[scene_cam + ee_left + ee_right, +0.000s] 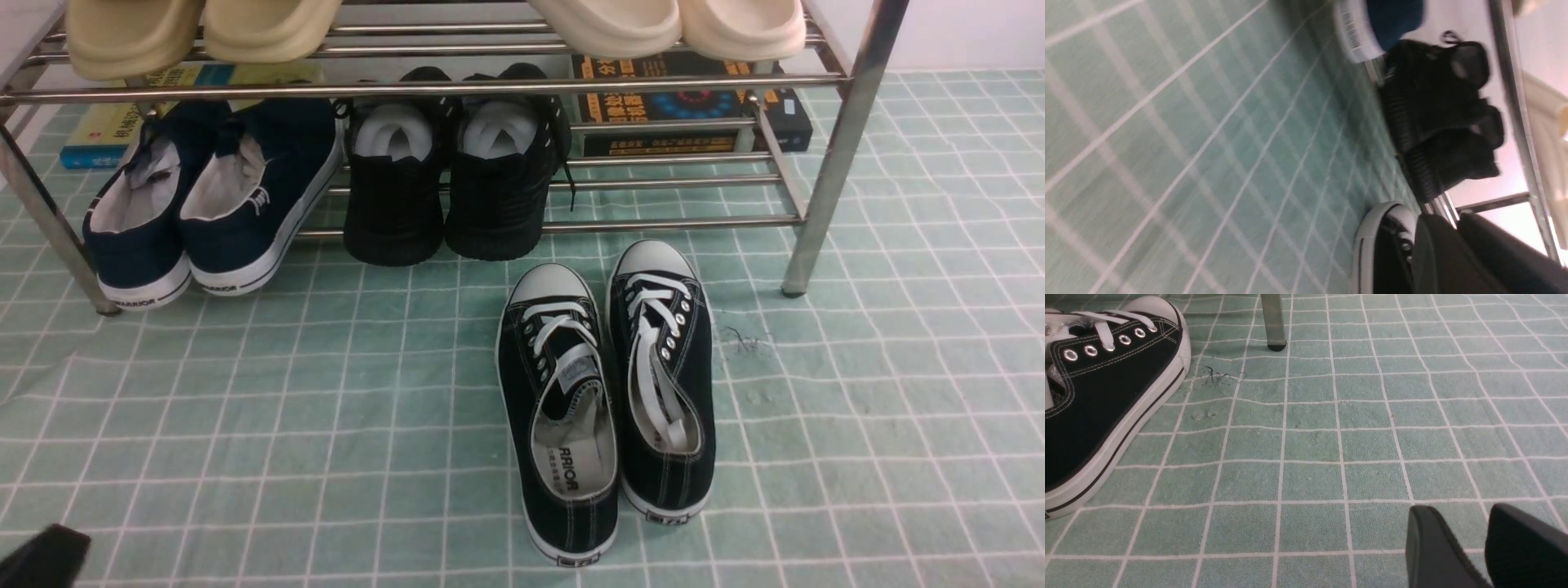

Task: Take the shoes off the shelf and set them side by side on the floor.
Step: 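Grasp the leftmost shoe on the bottom shelf of the shoe rack with the left gripper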

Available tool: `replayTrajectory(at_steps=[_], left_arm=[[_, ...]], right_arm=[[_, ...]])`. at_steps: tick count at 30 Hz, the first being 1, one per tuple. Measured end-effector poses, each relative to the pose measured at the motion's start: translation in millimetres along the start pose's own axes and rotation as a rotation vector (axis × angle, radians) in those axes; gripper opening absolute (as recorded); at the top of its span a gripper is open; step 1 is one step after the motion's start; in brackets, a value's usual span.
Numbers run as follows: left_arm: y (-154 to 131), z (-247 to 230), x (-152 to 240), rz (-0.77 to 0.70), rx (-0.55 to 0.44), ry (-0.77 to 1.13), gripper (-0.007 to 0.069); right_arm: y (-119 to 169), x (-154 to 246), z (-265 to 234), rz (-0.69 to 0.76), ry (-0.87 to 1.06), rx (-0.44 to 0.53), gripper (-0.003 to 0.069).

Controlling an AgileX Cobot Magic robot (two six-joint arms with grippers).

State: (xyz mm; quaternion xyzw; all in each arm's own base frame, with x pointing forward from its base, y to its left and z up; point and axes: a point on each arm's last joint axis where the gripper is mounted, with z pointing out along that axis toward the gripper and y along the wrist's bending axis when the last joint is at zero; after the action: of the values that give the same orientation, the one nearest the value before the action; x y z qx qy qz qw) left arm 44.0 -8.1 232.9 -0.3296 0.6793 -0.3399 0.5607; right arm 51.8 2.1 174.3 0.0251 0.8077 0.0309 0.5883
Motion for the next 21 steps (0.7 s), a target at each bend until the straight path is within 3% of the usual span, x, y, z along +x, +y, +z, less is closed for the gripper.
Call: replayTrajectory(at_steps=[5, 7, 8, 11, 16, 21], left_arm=[[-31.8, -2.2, -23.9, 0.172, -0.088, 0.035, 0.0001], [-38.5, 13.6, -33.3, 0.235, -0.26, 0.15, 0.0001], [-38.6, 15.1, -33.7, 0.236, -0.273, 0.159, 0.0001], [-41.6, 43.9, -40.2, 0.296, -0.433, 0.307, 0.0001], [-52.8, 97.5, -53.4, 0.425, -0.561, 0.505, 0.0001], [-71.1, 139.8, -72.0, 0.472, -0.586, 0.533, 0.0009]], right_arm=[[0.0, 0.0, 0.0, 0.0, 0.0, 0.0, 0.0231], [0.0, 0.0, 0.0, 0.0, 0.0, 0.0, 0.0235], [0.0, 0.0, 0.0, 0.0, 0.0, 0.0, 0.0236], [0.0, 0.0, 0.0, 0.0, 0.0, 0.0, 0.0237], [0.0, 0.0, 0.0, 0.0, 0.0, 0.0, 0.0237], [0.0, 0.0, 0.0, 0.0, 0.0, 0.0, 0.0237]])
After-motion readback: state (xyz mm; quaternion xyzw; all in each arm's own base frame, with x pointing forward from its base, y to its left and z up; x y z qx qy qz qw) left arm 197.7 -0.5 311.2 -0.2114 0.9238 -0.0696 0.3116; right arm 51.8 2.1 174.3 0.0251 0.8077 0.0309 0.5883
